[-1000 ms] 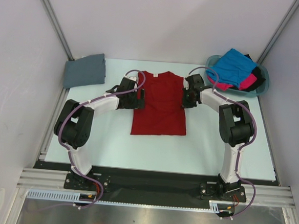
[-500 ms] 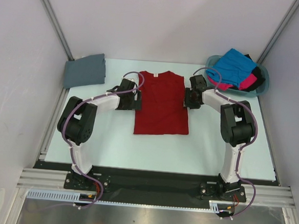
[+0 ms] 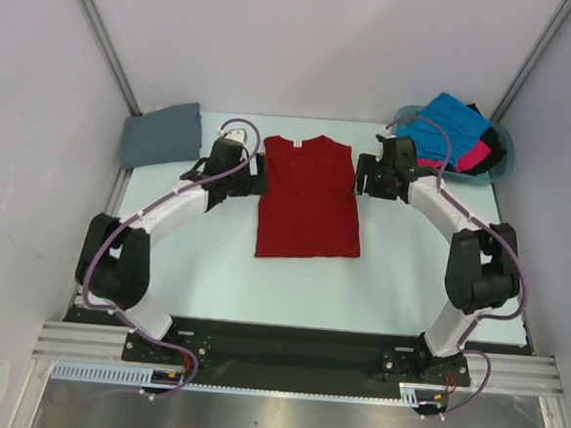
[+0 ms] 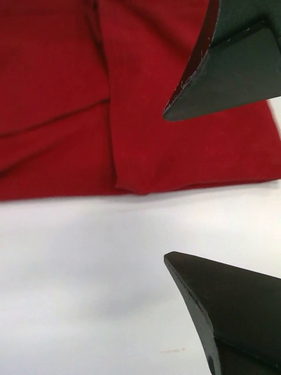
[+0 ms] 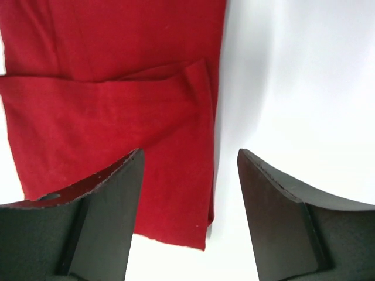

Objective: Fold and stack the t-shirts
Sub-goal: Fold the tshirt

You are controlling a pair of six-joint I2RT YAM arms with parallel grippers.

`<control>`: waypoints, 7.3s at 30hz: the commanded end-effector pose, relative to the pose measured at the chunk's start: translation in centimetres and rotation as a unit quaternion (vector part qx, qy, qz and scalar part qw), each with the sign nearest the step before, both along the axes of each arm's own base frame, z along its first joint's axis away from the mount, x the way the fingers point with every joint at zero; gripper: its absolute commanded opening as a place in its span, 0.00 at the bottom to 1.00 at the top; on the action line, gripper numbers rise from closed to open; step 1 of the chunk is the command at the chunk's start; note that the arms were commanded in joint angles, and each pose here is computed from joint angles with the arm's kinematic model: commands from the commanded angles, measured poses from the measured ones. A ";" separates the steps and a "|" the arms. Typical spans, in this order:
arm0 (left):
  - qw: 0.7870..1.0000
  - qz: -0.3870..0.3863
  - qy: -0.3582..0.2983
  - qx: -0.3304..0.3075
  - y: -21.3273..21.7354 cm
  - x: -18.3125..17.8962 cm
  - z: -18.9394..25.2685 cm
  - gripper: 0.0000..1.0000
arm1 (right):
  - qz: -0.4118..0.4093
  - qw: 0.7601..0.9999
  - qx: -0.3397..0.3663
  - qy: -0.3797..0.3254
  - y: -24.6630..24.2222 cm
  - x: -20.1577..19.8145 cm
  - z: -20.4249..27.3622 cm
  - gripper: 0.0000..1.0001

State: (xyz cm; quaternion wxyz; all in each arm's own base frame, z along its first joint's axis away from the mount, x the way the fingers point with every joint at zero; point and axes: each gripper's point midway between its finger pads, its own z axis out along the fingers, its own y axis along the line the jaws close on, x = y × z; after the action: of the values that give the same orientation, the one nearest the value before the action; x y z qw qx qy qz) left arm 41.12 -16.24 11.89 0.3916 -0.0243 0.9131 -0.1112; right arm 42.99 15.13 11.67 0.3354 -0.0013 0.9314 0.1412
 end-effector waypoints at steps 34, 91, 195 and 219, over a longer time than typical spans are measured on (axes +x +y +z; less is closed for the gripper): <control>0.973 -0.058 0.110 -0.195 -3.5 -16.2 -9.3 1.00 | 0.028 0.972 0.192 0.136 1.9 -13.9 -6.9 0.70; 0.975 -0.081 0.085 -0.187 -4.9 -22.6 -2.5 0.01 | 0.032 0.983 0.161 0.082 2.2 -22.4 -0.1 0.13; 0.956 -0.141 0.100 -0.238 -9.7 12.5 -7.0 0.81 | 0.066 0.975 0.204 0.062 6.4 12.2 -5.7 0.44; 0.977 -0.071 0.014 -0.198 -2.8 18.1 -6.7 0.84 | 0.005 0.992 0.125 0.000 -0.9 18.0 -6.7 0.43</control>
State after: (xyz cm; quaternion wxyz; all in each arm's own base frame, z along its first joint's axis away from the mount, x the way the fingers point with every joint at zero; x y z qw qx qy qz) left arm 57.33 -23.11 5.28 0.3075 -0.0194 0.8750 -0.3734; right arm 59.98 16.01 3.56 0.3041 0.0467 0.9048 0.2944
